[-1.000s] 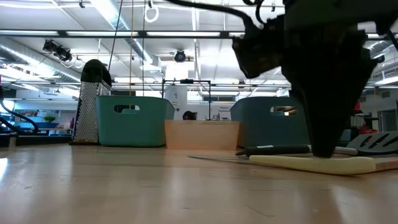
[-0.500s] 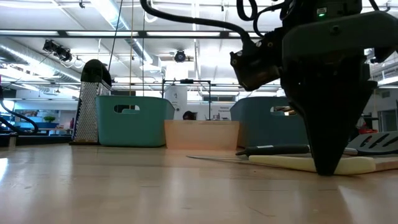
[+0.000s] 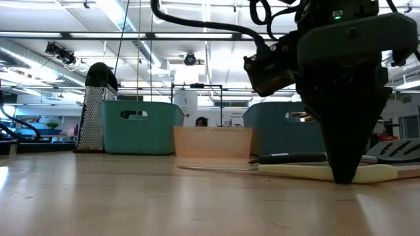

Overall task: Pick & Place Kitchen Items
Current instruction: Put the light brown table knife into the orange bin

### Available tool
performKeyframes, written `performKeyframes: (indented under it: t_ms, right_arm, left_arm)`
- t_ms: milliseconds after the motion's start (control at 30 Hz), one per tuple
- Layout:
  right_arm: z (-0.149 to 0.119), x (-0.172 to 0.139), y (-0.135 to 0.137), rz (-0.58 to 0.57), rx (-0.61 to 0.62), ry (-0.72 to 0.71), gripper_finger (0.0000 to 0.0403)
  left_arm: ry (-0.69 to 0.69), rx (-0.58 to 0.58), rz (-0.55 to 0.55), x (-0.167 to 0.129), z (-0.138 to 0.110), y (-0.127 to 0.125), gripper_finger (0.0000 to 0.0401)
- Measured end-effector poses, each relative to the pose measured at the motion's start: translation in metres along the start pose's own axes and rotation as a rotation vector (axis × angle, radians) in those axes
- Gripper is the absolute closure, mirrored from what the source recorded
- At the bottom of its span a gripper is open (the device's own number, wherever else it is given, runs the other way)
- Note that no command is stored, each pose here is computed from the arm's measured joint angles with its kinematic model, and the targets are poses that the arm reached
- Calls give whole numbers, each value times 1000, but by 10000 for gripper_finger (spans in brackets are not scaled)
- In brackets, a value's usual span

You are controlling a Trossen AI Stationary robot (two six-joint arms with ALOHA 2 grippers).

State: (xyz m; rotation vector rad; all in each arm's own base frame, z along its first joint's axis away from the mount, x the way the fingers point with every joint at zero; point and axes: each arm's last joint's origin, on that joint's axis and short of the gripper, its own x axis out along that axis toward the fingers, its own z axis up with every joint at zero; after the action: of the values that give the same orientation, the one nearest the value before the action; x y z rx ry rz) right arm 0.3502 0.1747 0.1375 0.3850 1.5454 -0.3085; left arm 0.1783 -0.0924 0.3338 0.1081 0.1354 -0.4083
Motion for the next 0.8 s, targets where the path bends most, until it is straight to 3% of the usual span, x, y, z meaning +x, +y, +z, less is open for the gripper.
performKeyframes:
  t_ms: [400,800]
  right_arm:
    - [-5,-63,-13,48,7,-163,325]
    - [-9,-137,-53,44,67,-383,325]
  left_arm:
    - [0,0,0,0,0,0,383]
    - [0,0,0,0,0,0,383]
